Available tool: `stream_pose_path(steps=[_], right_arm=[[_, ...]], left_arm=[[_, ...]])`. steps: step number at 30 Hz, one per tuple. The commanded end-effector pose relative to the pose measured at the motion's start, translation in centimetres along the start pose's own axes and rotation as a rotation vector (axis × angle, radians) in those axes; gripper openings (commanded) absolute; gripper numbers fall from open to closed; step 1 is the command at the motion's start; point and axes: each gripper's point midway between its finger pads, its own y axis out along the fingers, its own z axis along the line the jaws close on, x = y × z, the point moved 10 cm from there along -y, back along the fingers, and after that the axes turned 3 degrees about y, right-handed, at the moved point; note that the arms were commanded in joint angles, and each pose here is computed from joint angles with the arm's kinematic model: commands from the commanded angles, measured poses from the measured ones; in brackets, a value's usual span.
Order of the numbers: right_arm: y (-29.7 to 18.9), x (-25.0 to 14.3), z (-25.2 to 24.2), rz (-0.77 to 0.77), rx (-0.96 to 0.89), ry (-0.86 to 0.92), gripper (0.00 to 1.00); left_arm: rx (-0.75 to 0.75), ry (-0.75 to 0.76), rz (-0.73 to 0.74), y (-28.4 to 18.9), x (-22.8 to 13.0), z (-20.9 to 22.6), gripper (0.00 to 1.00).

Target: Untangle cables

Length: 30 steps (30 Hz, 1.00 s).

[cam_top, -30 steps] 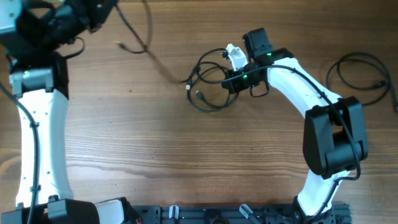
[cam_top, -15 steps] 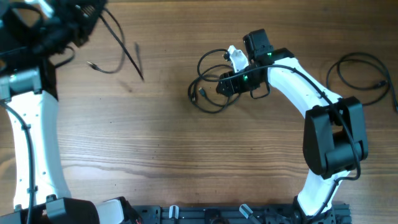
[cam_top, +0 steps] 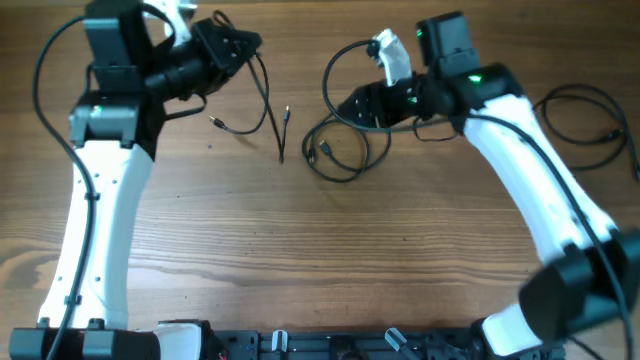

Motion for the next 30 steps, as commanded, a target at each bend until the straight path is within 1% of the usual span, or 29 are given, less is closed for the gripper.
stream_pose_path(steps=[1, 4, 6, 9, 12, 15, 17, 22, 28, 30], right_arm=[[-3.8, 1.4, 4.0, -0.119, 0.154, -0.11, 0.69], [-4.9, 1.8, 5.5, -0.161, 0.245, -0.165, 0.69], [-4.8, 1.9, 6.3, -0.164, 0.304, -0.185, 0.68], [-4.4, 2.0, 7.3, -0.165, 0.338, -0.205, 0.65], [-4.1, 2.3, 8.9, -0.183, 0.411, -0.271, 0.62], [-3.9, 2.7, 9.8, -0.204, 0.427, -0.283, 0.59], [-3.8, 2.9, 10.1, -0.216, 0.434, -0.291, 0.56], [-3.8, 2.9, 10.1, -0.215, 0.434, -0.29, 0.43], [-3.7, 2.9, 10.0, -0.209, 0.435, -0.267, 0.34], [-3.7, 2.9, 10.0, -0.208, 0.435, -0.264, 0.32]], left_arm=[[0.027, -0.079, -0.035, 0.5, -0.4, -1.1, 0.04], [0.011, -0.127, -0.032, 0.8, -0.6, -1.5, 0.04], [-0.002, -0.156, -0.028, 1.1, -0.8, -1.9, 0.04], [-0.012, -0.207, -0.013, 1.4, -1.2, -2.3, 0.04], [-0.02, -0.212, 0.009, 1.9, -1.7, -2.8, 0.04], [-0.028, -0.205, 0.028, 2.3, -2.3, -3.2, 0.04], [-0.035, -0.199, 0.045, 2.6, -2.7, -3.6, 0.04], [-0.045, -0.189, 0.07, 3.1, -3.4, -4.2, 0.04], [-0.059, -0.18, 0.091, 3.4, -3.9, -4.7, 0.04], [-0.065, -0.178, 0.1, 3.5, -4.0, -4.8, 0.04]])
